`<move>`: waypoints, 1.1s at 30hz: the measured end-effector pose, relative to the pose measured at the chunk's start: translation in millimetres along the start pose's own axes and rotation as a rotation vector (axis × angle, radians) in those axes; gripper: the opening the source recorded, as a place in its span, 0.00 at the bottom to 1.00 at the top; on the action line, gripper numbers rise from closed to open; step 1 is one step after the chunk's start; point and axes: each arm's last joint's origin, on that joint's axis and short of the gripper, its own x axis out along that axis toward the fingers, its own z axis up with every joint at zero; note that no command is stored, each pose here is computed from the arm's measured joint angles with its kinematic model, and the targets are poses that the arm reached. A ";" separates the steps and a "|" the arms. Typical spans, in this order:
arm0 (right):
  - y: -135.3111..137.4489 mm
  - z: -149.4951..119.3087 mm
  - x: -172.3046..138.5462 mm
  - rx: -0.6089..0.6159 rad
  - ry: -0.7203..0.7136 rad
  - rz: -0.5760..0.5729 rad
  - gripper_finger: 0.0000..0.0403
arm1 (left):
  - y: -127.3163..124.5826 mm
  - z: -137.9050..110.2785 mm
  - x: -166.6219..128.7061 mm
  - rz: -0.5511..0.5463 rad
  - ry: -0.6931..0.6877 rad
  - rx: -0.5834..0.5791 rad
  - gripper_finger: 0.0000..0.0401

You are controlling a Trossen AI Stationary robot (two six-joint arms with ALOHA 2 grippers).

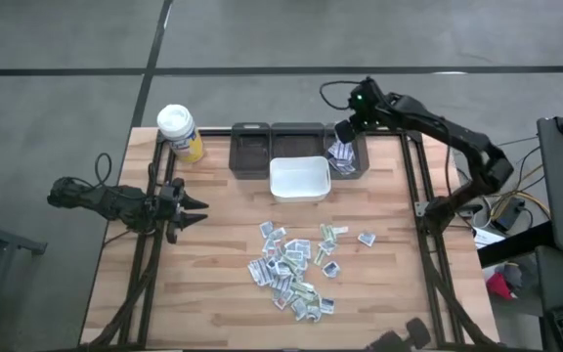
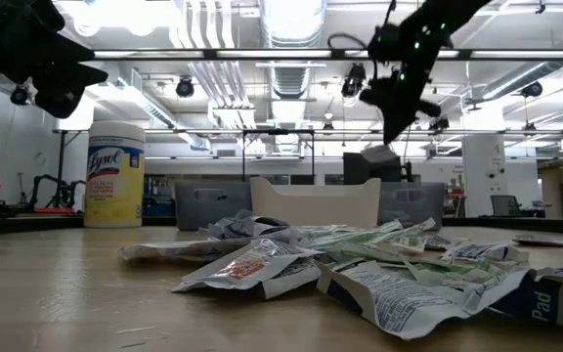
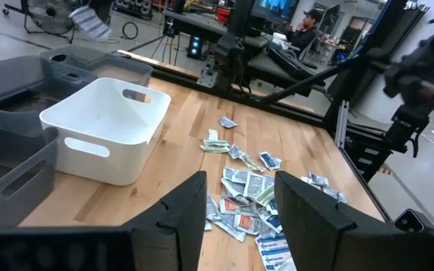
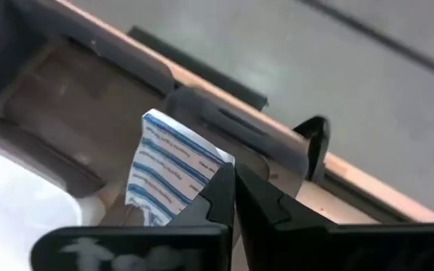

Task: Pick & Place First Aid Supplies
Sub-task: Put the right blue bandage pack into the right black bin

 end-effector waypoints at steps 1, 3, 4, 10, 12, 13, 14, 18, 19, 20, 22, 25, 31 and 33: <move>-1.9 0.1 7.2 0.004 0.023 0.003 0.02 | 0.0 0.0 0.0 0.000 0.000 0.000 0.40; -5.0 -0.1 21.7 0.003 0.069 0.015 0.02 | 0.0 0.0 0.0 0.000 0.000 -0.003 0.40; -5.8 -0.6 27.9 0.004 0.089 0.023 0.02 | 0.0 0.0 0.0 0.000 0.000 -0.007 0.40; -5.2 -5.1 56.2 -0.025 0.177 0.015 0.02 | 0.0 0.0 0.0 0.000 0.000 -0.034 0.40; -4.5 -6.6 61.2 -0.036 0.195 0.007 0.02 | 0.0 0.0 0.0 0.000 0.000 -0.034 0.40; -4.4 -7.4 63.5 -0.040 0.204 0.004 0.02 | 0.0 0.0 0.0 0.000 0.000 -0.034 0.40; -4.3 -8.2 64.9 -0.045 0.214 0.002 0.02 | 0.0 0.0 0.0 0.000 0.000 -0.034 0.40; -6.0 -10.7 66.2 -0.072 0.235 -0.054 0.02 | 0.0 0.0 0.0 0.000 0.000 -0.036 0.40; -6.2 -10.8 66.2 -0.078 0.236 -0.057 0.02 | 0.0 0.0 0.0 0.000 0.000 -0.036 0.40; -6.4 -11.0 66.1 -0.082 0.237 -0.059 0.02 | 0.0 0.0 0.0 0.000 0.000 -0.036 0.40; -6.4 -11.0 66.1 -0.092 0.238 -0.058 0.02 | 0.0 0.0 0.0 0.000 0.000 -0.035 0.40; -4.7 -11.6 66.1 -0.105 0.239 -0.055 0.02 | 0.0 0.0 0.0 0.000 0.000 -0.035 0.40; 0.9 -13.8 65.8 -0.157 0.245 -0.035 0.02 | 0.0 0.0 0.0 0.000 0.000 -0.034 0.40; 3.2 -15.1 65.9 -0.173 0.248 -0.031 0.02 | 0.0 0.0 0.0 0.000 0.000 -0.034 0.40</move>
